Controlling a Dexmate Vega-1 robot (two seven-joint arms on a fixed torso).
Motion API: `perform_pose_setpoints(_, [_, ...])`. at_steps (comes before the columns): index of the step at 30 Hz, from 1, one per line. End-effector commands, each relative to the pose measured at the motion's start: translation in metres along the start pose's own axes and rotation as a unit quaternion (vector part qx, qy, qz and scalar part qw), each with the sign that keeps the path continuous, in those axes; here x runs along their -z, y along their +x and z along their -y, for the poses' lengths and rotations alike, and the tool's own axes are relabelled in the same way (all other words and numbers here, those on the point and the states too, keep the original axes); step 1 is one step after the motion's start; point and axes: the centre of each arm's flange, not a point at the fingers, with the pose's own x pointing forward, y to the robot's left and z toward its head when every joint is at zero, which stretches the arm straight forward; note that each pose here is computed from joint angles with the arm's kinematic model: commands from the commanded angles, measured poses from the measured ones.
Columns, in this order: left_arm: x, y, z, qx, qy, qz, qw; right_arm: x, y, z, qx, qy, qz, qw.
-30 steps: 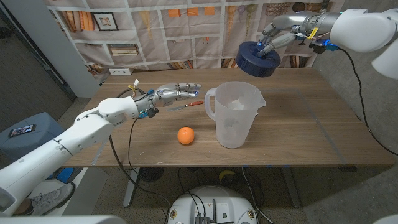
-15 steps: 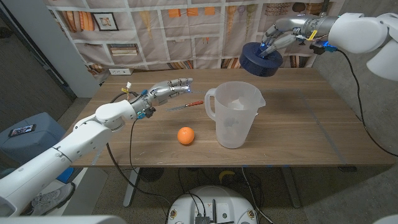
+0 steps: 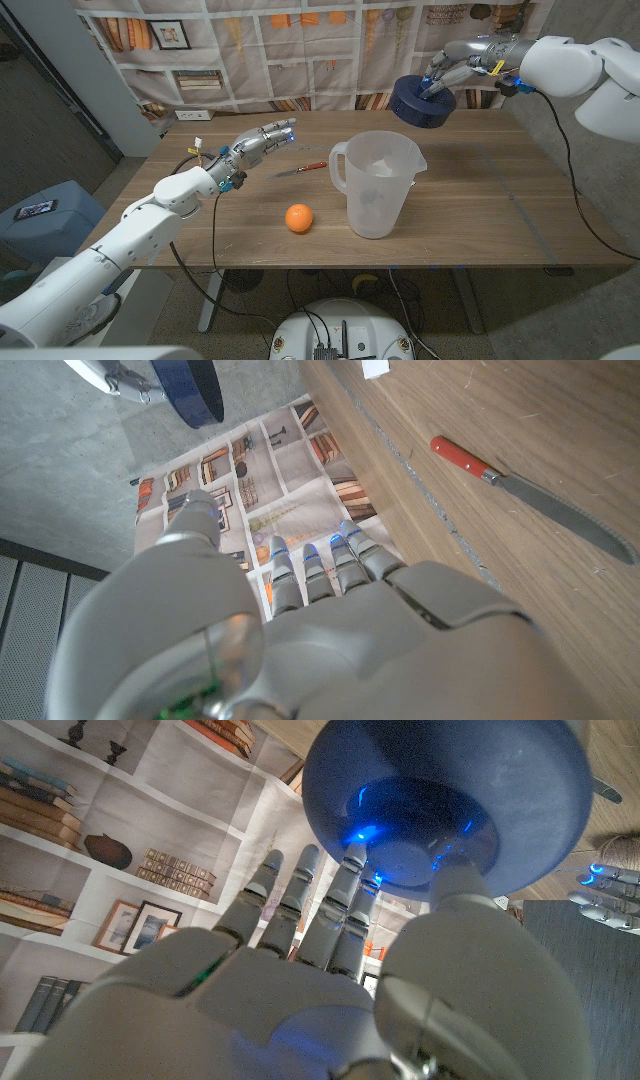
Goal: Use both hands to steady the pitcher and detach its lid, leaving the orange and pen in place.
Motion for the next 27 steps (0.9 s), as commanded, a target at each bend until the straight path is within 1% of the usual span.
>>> perform_pose_setpoints(1, [0.014,0.007,-0.009,-0.034,-0.022,0.005,0.999,0.012,0.011,-0.024,-0.022,-0.008,-0.033,0.9992])
perform_pose_setpoints(3, [0.016,0.005,-0.009,-0.045,-0.028,0.005,0.999,0.012,0.014,-0.028,-0.025,-0.013,-0.029,0.9992])
perform_pose_setpoints(7, [0.019,-0.001,-0.010,-0.064,-0.032,0.005,0.997,0.012,0.019,-0.038,-0.029,-0.027,-0.037,0.9986])
perform_pose_setpoints(8, [0.019,-0.003,-0.011,-0.068,-0.032,0.006,0.997,0.013,0.020,-0.039,-0.029,-0.025,-0.034,0.9987])
perform_pose_setpoints(13, [0.021,-0.010,-0.013,-0.089,-0.033,0.005,0.995,0.021,0.027,-0.047,-0.033,-0.017,-0.037,0.9986])
perform_pose_setpoints(20, [0.026,-0.018,-0.013,-0.107,-0.039,0.004,0.993,0.031,0.036,-0.056,-0.036,-0.010,-0.038,0.9986])
perform_pose_setpoints(24, [0.028,-0.021,-0.013,-0.120,-0.041,0.006,0.992,0.037,0.044,-0.062,-0.043,-0.012,-0.046,0.9979])
perform_pose_setpoints(25, [0.028,-0.021,-0.013,-0.122,-0.044,0.007,0.992,0.038,0.045,-0.064,-0.043,-0.012,-0.043,0.9981])
perform_pose_setpoints(27, [0.029,-0.021,-0.012,-0.125,-0.045,0.009,0.991,0.042,0.048,-0.068,-0.045,-0.008,-0.049,0.9977])
